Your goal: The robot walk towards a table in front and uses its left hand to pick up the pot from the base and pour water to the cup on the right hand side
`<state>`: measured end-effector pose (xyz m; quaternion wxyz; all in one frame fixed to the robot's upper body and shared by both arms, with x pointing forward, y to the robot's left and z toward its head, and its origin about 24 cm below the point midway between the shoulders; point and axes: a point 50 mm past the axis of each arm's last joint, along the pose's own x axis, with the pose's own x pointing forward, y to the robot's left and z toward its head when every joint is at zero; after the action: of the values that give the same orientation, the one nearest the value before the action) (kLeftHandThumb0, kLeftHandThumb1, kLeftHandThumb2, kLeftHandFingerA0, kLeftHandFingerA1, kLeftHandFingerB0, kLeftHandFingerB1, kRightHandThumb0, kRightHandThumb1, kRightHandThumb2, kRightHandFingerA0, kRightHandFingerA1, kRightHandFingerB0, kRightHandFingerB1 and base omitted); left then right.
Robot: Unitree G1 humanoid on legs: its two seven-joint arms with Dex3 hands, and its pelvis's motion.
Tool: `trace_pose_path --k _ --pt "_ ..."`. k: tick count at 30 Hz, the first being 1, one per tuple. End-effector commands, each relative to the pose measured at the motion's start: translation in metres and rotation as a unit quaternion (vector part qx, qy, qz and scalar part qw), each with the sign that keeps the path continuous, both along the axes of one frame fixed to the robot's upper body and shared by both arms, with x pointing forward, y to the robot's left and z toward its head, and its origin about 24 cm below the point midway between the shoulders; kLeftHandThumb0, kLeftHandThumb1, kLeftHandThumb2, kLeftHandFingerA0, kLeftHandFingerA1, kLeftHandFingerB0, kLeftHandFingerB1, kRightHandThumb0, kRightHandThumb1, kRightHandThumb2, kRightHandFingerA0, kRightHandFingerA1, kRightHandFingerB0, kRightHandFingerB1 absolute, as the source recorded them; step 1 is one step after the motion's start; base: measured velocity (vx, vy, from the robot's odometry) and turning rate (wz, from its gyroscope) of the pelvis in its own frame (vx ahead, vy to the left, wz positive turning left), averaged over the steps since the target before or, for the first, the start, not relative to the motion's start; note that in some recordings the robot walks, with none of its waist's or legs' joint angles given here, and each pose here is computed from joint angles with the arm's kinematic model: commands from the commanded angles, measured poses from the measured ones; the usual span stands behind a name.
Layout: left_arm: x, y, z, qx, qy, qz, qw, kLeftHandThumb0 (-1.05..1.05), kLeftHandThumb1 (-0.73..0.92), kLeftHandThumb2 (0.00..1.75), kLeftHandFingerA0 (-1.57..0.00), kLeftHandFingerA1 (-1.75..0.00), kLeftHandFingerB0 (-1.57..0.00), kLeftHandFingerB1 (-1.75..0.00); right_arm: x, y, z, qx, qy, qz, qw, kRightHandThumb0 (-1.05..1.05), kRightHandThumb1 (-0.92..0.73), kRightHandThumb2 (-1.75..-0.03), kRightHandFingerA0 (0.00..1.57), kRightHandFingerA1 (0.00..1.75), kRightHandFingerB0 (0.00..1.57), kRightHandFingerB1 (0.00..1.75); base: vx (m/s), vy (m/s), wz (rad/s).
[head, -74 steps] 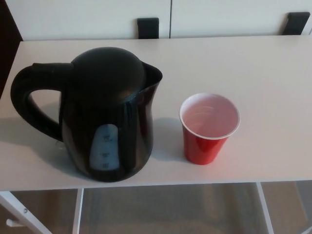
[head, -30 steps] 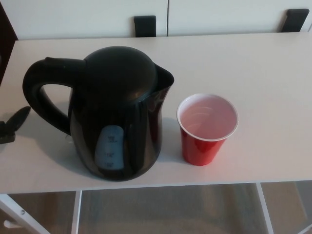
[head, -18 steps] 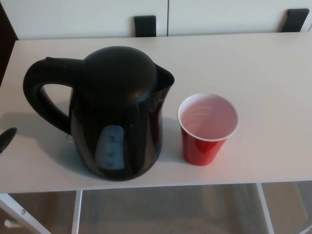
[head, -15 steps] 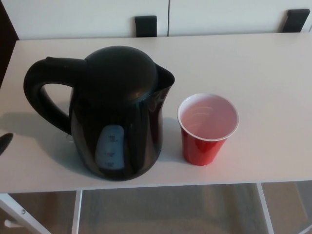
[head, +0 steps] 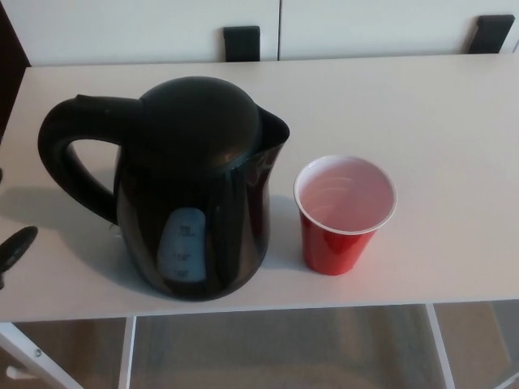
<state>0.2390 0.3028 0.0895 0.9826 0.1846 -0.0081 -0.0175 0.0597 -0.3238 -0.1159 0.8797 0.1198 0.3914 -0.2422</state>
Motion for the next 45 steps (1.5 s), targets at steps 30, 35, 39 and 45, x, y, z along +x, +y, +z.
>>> trace_pose_path --k 30,35,39,45 --pt "0.05 -0.039 -0.008 -0.065 0.019 0.013 0.998 -0.25 0.31 0.86 -0.06 -0.49 -0.05 -0.49 0.02 -0.007 0.003 -0.005 -0.006 -0.005 1.0 -0.08 -0.36 -0.82 0.4 0.6 0.26 0.52 0.0 0.0 0.0" --pt "0.054 -0.042 -0.006 -0.065 0.017 0.021 0.998 -0.5 0.42 0.65 -0.21 -0.37 -0.12 -0.34 0.021 -0.007 0.005 -0.006 -0.013 0.0 1.0 -0.06 -0.37 -0.84 0.36 0.6 0.23 0.52 0.0 0.0 0.0" --pt "0.057 -0.044 -0.004 -0.061 0.01 0.025 0.998 -0.49 0.42 0.65 -0.21 -0.38 -0.13 -0.34 0.024 -0.008 0.005 -0.006 -0.013 -0.004 1.0 -0.07 -0.37 -0.84 0.4 0.61 0.24 0.52 0.0 0.0 0.0" --pt "0.061 -0.048 0.002 -0.062 0.003 0.026 0.998 -0.47 0.43 0.65 -0.22 -0.38 -0.14 -0.34 0.027 -0.006 0.006 -0.01 -0.017 0.004 1.0 -0.12 -0.53 -0.55 0.51 0.48 0.37 0.39 0.0 0.0 0.0"
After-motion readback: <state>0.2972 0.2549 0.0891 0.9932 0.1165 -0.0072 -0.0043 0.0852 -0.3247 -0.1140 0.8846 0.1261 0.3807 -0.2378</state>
